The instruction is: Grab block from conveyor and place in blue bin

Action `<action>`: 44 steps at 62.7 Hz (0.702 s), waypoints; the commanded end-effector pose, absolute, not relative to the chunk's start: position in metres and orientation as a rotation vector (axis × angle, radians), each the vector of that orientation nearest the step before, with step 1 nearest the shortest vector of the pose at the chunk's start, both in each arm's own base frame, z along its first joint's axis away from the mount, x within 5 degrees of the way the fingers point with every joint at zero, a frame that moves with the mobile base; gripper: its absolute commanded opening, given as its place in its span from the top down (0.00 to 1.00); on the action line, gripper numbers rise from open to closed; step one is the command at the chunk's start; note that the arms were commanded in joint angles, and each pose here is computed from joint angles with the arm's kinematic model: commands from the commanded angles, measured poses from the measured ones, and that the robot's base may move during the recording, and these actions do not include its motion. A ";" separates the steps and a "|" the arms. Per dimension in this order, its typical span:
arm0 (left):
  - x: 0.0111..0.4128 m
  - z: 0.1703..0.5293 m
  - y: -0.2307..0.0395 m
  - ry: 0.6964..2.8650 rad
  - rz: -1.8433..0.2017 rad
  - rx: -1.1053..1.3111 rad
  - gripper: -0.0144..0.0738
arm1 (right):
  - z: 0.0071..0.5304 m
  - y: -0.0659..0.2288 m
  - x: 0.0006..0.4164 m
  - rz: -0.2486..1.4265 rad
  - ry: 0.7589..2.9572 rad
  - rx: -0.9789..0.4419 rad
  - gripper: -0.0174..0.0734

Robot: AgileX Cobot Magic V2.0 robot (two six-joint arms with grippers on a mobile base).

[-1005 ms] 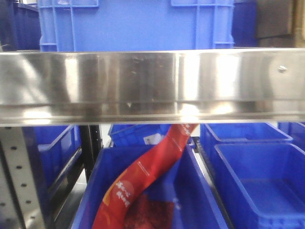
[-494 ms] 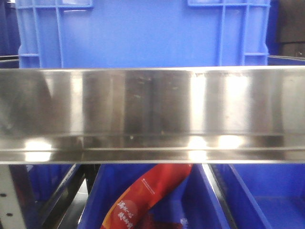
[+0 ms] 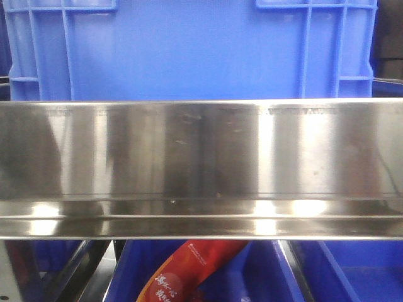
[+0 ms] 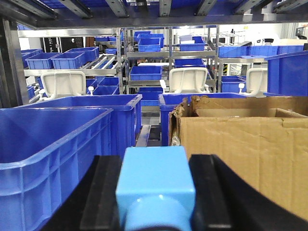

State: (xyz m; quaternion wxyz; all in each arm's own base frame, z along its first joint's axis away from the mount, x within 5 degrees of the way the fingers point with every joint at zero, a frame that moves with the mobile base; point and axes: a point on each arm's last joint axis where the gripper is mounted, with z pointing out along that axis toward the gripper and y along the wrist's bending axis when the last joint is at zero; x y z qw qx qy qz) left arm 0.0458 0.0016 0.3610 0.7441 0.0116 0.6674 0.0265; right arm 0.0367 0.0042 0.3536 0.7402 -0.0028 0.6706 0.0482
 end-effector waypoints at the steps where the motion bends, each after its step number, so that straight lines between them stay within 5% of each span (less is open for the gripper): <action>1: 0.045 0.363 0.001 1.443 0.058 0.030 0.96 | 0.357 0.004 0.036 0.093 1.439 -0.008 0.98; 44: 0.046 0.367 0.001 1.403 0.043 0.025 0.96 | 0.364 0.003 0.036 0.094 1.358 0.000 0.98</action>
